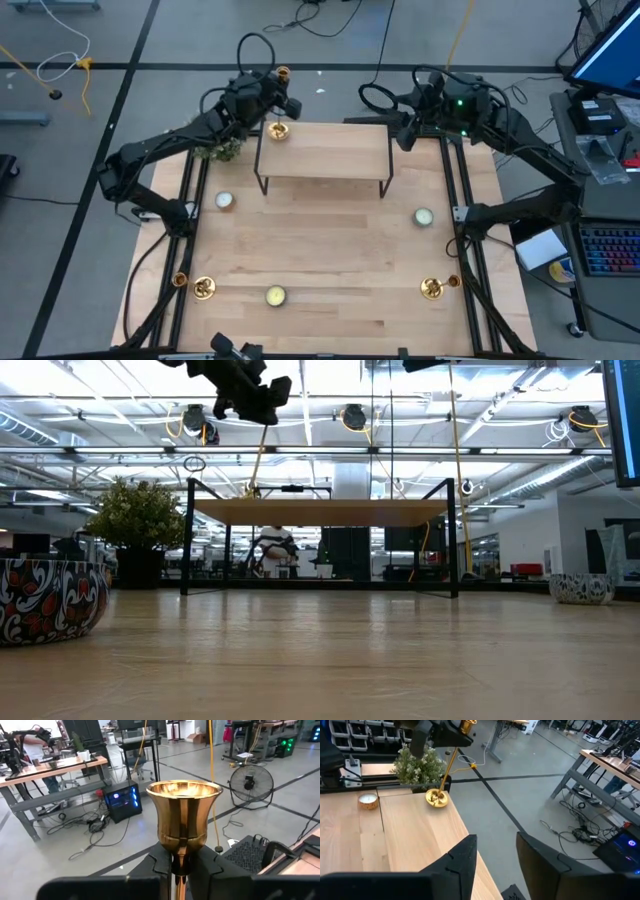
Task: Pick & Place candle stick holders
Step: Put the top gold candle holder on the shelf
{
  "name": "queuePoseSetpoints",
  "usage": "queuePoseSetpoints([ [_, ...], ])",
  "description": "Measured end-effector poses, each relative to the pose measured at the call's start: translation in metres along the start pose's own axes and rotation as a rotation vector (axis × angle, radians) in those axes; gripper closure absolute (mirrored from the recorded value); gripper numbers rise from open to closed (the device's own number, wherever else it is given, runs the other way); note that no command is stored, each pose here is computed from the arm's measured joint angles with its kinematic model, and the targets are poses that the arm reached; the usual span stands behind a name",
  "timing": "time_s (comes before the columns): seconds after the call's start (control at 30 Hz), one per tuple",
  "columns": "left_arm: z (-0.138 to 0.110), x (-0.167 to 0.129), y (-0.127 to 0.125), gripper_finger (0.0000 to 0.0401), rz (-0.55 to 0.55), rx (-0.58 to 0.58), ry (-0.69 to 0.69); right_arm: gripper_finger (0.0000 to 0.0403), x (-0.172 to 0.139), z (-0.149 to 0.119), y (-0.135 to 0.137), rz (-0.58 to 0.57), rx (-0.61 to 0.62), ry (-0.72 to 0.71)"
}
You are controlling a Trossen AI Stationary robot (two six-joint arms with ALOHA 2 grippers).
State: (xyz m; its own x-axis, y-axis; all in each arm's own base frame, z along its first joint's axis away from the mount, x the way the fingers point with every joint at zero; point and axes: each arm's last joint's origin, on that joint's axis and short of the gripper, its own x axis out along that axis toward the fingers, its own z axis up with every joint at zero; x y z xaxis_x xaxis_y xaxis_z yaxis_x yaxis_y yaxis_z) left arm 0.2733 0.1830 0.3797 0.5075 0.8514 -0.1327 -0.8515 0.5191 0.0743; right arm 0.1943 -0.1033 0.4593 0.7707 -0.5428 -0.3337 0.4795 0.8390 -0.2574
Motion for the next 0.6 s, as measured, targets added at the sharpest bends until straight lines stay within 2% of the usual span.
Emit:
queuePoseSetpoints([
  [0.23, -0.015, 0.002, -0.001, 0.0358, 0.001, -0.049, -0.066, 0.0278, 0.000, 0.000, 0.000, 0.000, 0.000, 0.001],
  [0.37, -0.019, 0.001, -0.003, 0.0371, 0.010, -0.039, -0.097, 0.0278, 0.000, -0.001, 0.000, 0.001, 0.004, 0.008],
  [0.5, -0.016, -0.004, -0.002, 0.0370, 0.008, -0.040, -0.112, 0.0282, 0.000, -0.001, 0.000, -0.002, 0.006, 0.008],
  [0.6, -0.016, -0.009, -0.002, 0.0355, 0.032, -0.038, -0.093, 0.0286, 0.000, -0.001, 0.000, -0.002, 0.006, 0.008],
])
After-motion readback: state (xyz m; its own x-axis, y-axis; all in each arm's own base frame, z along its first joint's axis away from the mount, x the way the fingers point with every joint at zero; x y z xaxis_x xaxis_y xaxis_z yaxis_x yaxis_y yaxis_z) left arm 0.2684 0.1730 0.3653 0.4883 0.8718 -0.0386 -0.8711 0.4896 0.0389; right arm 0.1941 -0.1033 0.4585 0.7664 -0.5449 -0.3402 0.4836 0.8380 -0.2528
